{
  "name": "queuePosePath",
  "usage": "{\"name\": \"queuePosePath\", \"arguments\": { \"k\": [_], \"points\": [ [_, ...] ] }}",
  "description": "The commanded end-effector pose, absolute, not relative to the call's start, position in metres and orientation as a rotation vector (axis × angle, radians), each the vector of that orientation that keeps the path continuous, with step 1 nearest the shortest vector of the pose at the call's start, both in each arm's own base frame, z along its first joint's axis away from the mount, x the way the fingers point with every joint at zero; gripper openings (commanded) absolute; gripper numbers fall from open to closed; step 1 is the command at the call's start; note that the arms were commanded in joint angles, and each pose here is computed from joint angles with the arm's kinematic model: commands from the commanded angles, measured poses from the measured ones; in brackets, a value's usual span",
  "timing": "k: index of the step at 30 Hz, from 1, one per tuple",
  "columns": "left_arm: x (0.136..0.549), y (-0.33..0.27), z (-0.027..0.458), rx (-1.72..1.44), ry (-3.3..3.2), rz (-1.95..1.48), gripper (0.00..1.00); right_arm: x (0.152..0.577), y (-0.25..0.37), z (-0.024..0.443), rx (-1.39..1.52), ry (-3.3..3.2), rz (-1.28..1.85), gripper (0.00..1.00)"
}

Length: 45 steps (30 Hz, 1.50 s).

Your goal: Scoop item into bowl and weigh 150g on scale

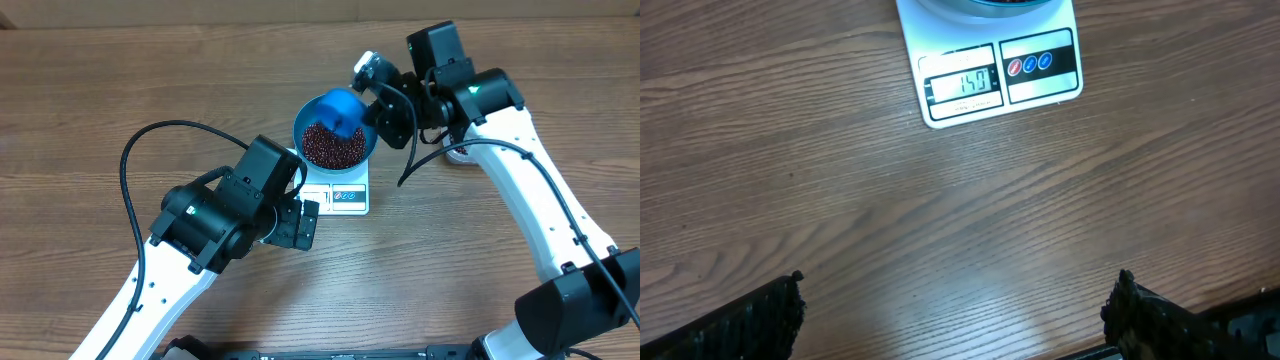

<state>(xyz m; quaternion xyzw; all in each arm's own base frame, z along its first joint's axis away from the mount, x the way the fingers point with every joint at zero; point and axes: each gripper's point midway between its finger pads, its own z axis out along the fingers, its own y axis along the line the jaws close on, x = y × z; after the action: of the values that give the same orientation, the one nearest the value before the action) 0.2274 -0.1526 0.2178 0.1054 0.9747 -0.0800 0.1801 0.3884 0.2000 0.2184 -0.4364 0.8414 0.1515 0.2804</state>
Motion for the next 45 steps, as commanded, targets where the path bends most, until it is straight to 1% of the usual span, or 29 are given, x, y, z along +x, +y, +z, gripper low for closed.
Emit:
{"name": "queuePosePath", "arguments": {
  "k": [1,9,12,16,18,22,24,26,30,33,37,41,45],
  "points": [
    [0.226,-0.153,0.219,0.293,2.749,-0.234,0.99,0.394,0.194,0.234,-1.091,2.243,0.446,0.04],
    [0.226,-0.153,0.219,0.293,2.749,-0.234,0.99,0.396,0.192,0.237,-1.046,2.253,0.488,0.04],
    [0.226,-0.153,0.219,0.293,2.749,-0.234,0.99,0.393,0.194,0.242,-1.033,2.230,0.586,0.04],
    [0.226,-0.153,0.219,0.293,2.749,-0.234,1.00,0.396,0.183,0.252,-0.918,2.230,0.731,0.04],
    [0.226,-0.153,0.219,0.293,2.749,-0.234,1.00,0.399,0.175,0.258,-0.852,2.231,0.798,0.04],
    [0.226,-0.153,0.219,0.293,2.749,-0.234,1.00,0.409,0.143,0.272,-0.625,2.239,0.954,0.04],
    [0.226,-0.153,0.219,0.293,2.749,-0.234,1.00,0.417,0.111,0.278,-0.427,2.263,1.016,0.04],
    [0.226,-0.153,0.219,0.293,2.749,-0.234,1.00,0.421,0.086,0.276,-0.330,2.280,1.001,0.04],
    [0.226,-0.153,0.219,0.293,2.749,-0.234,1.00,0.426,0.032,0.266,-0.143,2.336,0.894,0.04],
    [0.226,-0.153,0.219,0.293,2.749,-0.234,0.99,0.425,-0.012,0.246,0.065,2.447,0.686,0.04],
    [0.226,-0.153,0.219,0.293,2.749,-0.234,1.00,0.416,-0.039,0.234,0.161,2.533,0.461,0.04],
    [0.226,-0.153,0.219,0.293,2.749,-0.234,0.99,0.407,-0.073,0.233,0.362,2.567,0.151,0.04],
    [0.226,-0.153,0.219,0.293,2.749,-0.234,1.00,0.397,-0.091,0.232,0.403,2.592,-0.142,0.04]
  ]
}}
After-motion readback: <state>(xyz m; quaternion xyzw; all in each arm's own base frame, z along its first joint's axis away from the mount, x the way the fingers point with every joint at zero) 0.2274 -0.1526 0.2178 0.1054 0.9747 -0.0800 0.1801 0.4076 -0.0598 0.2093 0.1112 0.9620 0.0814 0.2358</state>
